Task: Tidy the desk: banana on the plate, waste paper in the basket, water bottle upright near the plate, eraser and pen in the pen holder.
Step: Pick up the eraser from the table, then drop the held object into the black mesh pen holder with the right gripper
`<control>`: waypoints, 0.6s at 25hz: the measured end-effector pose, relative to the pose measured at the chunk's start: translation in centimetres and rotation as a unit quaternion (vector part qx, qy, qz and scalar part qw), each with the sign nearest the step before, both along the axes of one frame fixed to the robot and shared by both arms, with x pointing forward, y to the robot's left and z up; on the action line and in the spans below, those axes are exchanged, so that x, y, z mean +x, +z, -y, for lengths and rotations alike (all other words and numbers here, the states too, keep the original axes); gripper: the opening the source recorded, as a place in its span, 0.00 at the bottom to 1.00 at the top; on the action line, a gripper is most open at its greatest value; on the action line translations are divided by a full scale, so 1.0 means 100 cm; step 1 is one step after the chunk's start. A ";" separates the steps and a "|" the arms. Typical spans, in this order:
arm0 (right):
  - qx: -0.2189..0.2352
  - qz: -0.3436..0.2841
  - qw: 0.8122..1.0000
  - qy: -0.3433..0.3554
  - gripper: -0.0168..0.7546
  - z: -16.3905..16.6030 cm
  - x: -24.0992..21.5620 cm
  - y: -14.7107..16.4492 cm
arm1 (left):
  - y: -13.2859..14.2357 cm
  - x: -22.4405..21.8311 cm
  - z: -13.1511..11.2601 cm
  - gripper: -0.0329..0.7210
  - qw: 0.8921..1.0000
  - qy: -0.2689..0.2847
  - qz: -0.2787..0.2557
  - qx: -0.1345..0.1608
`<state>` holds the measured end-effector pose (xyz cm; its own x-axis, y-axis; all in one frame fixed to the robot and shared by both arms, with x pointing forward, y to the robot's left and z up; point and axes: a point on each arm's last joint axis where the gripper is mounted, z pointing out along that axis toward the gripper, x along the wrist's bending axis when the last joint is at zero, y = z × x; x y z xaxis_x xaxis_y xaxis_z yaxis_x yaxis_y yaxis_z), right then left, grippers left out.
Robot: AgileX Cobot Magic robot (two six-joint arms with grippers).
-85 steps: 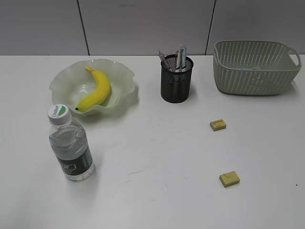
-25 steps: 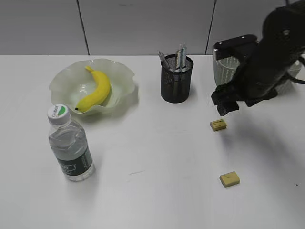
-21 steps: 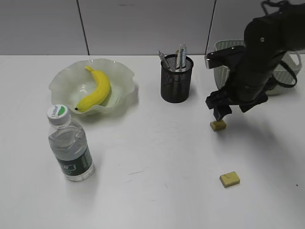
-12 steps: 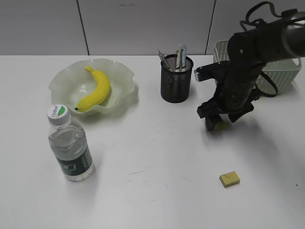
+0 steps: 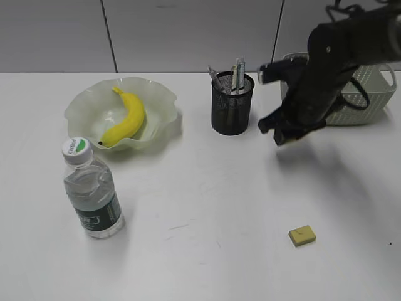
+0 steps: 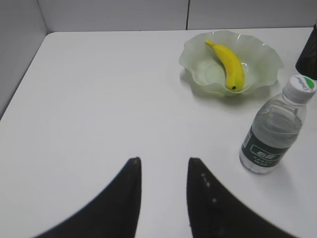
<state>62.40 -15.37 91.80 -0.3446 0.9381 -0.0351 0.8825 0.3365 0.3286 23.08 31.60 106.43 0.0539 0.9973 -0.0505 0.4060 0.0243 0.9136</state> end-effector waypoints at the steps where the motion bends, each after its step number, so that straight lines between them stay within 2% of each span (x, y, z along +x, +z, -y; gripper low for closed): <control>1: 0.014 0.031 0.999 0.002 0.41 -0.001 0.002 0.015 | 0.000 0.000 0.000 0.36 1.000 0.000 0.000 0.000; 4: 0.072 0.151 0.986 0.017 0.41 -0.008 0.012 0.072 | 0.000 0.000 0.000 0.36 1.000 0.000 0.000 0.000; 7: 0.102 0.225 0.968 0.033 0.41 -0.016 0.027 0.108 | 0.000 0.000 0.000 0.36 1.000 0.000 0.000 0.000; 11: 0.128 0.231 0.964 0.040 0.41 -0.028 0.047 0.111 | 0.000 0.000 0.000 0.36 1.000 0.000 0.000 0.000; 15: 0.143 0.196 0.969 0.045 0.41 -0.038 0.061 0.091 | 0.000 0.000 0.000 0.36 1.000 0.000 0.000 0.000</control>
<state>68.45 -11.55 100.94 -0.4373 0.8960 0.0765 0.6423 0.2517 0.7240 23.09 31.60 106.42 0.0539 0.9973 -0.0504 0.4064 0.0243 0.9134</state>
